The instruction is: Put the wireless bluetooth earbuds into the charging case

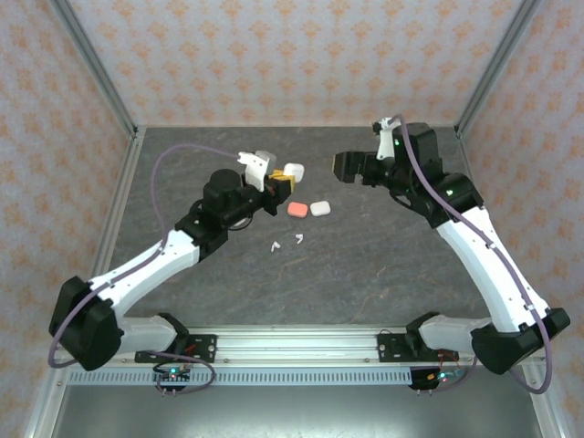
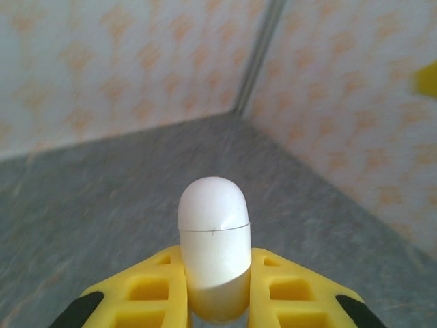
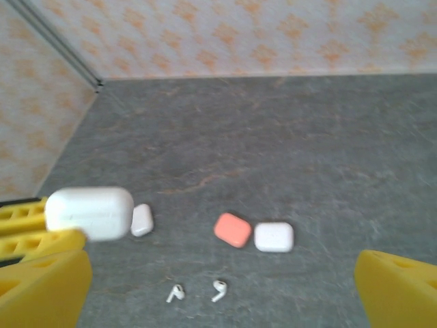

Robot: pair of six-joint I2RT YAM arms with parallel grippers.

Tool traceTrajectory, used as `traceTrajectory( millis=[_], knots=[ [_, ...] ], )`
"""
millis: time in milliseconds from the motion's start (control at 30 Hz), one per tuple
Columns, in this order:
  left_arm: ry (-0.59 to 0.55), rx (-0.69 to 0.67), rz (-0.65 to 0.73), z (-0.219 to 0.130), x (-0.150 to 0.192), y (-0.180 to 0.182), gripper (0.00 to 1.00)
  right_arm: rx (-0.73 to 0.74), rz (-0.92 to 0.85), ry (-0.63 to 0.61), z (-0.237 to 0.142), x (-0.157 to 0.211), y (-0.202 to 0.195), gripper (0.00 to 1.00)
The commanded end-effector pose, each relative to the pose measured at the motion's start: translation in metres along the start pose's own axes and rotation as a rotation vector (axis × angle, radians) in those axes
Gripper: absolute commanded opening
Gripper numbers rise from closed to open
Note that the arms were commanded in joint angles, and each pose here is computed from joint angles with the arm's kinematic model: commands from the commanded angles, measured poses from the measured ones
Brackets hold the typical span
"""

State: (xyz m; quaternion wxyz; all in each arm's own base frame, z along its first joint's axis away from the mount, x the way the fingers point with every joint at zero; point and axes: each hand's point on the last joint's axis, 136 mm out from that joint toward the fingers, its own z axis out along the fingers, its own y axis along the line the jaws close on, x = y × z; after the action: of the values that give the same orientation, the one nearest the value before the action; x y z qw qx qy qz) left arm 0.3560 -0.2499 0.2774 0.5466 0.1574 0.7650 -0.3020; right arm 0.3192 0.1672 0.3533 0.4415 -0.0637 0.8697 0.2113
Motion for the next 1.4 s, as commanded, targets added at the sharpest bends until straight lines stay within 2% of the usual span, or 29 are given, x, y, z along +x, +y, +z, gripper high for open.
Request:
traceTrajectory(
  millis=[0, 67, 267, 533, 700, 833, 1033, 1233, 1367],
  knots=[
    [0.156, -0.165, -0.146, 0.014, 0.055, 0.048, 0.0, 0.046, 0.017, -0.08, -0.016, -0.009, -0.01, 0.99],
    [0.217, -0.227, -0.202, 0.022, 0.078, 0.069, 0.0, 0.058, 0.009, -0.072, -0.015, -0.006, -0.012, 0.99],
    [0.319, -0.314, -0.297, 0.035, 0.122, 0.1, 0.0, 0.083, 0.0, -0.055, -0.016, 0.002, -0.019, 0.99],
    [0.425, -0.354, -0.334, 0.044, 0.159, 0.115, 0.0, 0.088, 0.003, -0.042, -0.012, 0.008, -0.021, 0.99],
    [0.434, -0.377, -0.35, 0.05, 0.169, 0.123, 0.0, 0.07, 0.001, -0.038, -0.011, 0.008, -0.018, 0.99],
    [0.442, -0.391, -0.357, 0.053, 0.173, 0.129, 0.13, 0.055, 0.001, -0.026, -0.008, 0.01, -0.015, 0.99],
    [0.439, -0.435, -0.356, 0.048, 0.173, 0.14, 0.49, -0.018, 0.005, 0.007, 0.001, 0.015, -0.003, 0.99],
    [0.44, -0.465, -0.361, 0.041, 0.176, 0.148, 0.55, -0.059, 0.035, 0.021, 0.01, 0.014, 0.004, 0.99],
    [0.4, -0.481, -0.354, 0.031, 0.161, 0.152, 0.57, -0.082, 0.062, 0.066, 0.024, 0.021, 0.009, 0.99]
  ],
)
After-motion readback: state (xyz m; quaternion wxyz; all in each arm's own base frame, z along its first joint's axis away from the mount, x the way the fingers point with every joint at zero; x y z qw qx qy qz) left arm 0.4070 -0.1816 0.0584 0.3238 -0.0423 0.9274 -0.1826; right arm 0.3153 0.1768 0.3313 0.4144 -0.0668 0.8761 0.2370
